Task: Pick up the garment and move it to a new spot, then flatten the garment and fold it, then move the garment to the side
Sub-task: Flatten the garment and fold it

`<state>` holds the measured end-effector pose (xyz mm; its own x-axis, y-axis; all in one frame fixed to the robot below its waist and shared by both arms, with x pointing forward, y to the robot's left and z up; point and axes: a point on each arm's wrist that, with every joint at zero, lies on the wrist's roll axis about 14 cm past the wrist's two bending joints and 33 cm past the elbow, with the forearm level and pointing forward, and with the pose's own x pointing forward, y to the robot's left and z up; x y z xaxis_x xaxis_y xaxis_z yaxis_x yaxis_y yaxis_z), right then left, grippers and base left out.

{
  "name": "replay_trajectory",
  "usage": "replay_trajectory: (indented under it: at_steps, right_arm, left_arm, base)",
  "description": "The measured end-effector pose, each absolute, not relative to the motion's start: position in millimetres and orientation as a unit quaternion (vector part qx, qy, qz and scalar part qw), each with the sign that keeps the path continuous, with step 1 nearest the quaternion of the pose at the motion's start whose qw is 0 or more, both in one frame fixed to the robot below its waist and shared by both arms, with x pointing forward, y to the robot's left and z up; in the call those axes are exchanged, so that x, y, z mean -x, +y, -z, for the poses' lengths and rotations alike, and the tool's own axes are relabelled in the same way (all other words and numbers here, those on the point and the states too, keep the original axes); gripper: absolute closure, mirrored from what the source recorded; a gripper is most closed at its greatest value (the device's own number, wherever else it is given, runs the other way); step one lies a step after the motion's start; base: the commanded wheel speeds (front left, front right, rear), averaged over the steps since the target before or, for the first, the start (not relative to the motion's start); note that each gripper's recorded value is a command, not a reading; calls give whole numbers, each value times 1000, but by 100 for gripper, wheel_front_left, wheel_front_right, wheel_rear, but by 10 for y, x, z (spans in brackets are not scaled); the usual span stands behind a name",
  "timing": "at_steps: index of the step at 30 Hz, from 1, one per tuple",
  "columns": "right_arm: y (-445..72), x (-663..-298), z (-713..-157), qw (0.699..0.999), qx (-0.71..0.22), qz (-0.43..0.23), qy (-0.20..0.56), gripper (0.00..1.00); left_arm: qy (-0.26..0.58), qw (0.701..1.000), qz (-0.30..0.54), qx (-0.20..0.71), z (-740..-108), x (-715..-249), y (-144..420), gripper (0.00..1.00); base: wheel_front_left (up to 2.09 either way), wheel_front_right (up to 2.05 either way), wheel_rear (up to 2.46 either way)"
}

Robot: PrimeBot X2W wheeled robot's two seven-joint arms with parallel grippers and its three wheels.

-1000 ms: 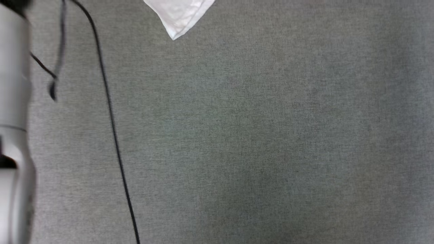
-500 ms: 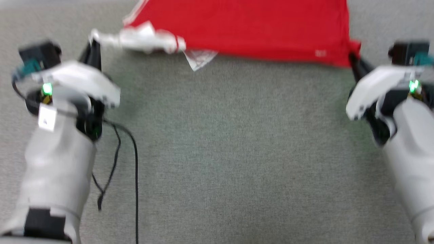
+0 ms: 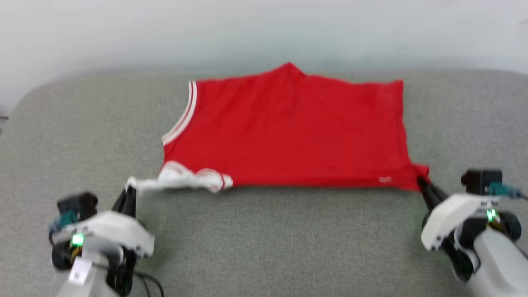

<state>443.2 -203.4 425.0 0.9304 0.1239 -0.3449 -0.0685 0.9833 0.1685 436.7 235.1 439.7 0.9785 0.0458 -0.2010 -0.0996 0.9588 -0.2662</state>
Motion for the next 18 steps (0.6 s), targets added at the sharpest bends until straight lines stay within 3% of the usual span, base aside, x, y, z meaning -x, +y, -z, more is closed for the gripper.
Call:
replay_trajectory:
  at_steps: [18]
  right_arm:
    - [-2180,-3200,-3994,968,-129,-2,215,100]
  left_arm:
    - [145,966,-127,172,-4251,-3025,2528,100]
  base:
    - [0,0,0]
